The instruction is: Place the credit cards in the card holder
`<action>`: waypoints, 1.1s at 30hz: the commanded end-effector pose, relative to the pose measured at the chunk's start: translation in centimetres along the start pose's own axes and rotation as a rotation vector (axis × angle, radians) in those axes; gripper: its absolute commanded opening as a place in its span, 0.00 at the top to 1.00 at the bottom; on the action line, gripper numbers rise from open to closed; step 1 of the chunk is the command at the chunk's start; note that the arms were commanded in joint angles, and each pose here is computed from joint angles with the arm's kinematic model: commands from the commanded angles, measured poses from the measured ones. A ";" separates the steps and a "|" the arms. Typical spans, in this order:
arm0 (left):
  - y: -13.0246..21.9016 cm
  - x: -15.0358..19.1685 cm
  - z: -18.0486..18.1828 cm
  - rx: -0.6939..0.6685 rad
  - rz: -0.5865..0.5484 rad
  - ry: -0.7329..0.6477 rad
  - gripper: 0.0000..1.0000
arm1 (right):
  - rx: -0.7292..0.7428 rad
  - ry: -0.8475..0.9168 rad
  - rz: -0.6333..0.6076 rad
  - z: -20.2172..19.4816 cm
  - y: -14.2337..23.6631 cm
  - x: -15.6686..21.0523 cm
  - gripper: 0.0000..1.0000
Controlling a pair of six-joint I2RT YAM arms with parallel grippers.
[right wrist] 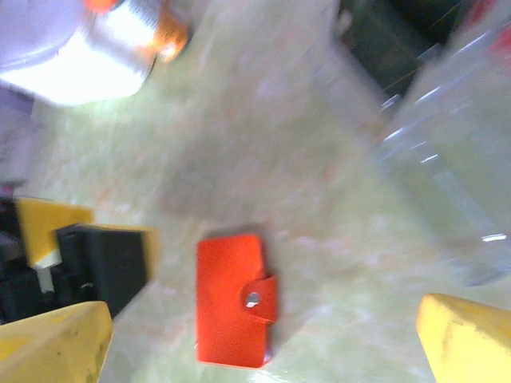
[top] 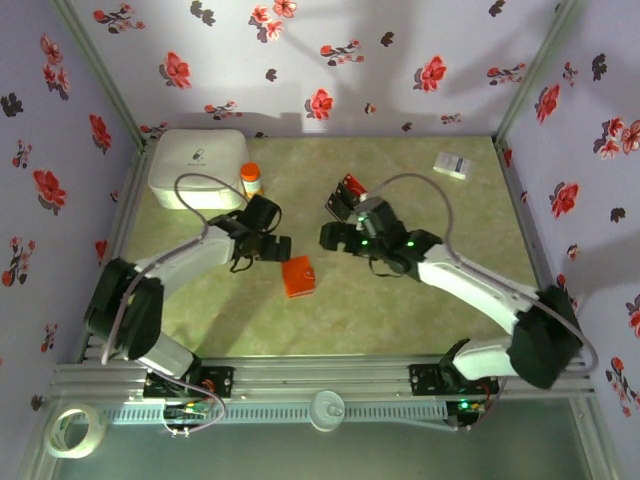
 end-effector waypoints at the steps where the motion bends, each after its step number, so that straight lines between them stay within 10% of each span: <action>1: 4.1 -2.9 1.9 -0.011 -0.204 0.044 0.00 | 0.256 0.016 -0.110 -4.2 4.1 -1.8 0.01; 8: 6.3 -4.5 10.5 -0.248 -0.582 0.169 0.00 | 0.781 -0.045 -0.393 -15.1 8.3 -4.1 0.01; 14: 2.7 -2.3 16.8 -0.402 -0.580 0.234 0.00 | 0.983 -0.022 -0.350 -21.6 5.4 -3.2 0.01; 31: -4.4 -0.7 18.3 -0.243 -0.761 0.130 0.00 | 0.632 0.180 -0.660 -25.4 -1.3 -1.4 0.01; 33: -4.5 -0.8 18.1 -0.226 -0.756 0.111 0.00 | 0.626 0.132 -0.553 -25.9 -1.3 -2.2 0.01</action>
Point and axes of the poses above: each hand's point on the last joint's axis, 136 mm out from that joint toward the fingers, its own y axis back along the fingers, its own z axis along the line the jaws close on, x = y × z, the point moved 9 cm from there along y, back along the fingers, and after that the axes turned 3 degrees about y, right-handed, at the moved point
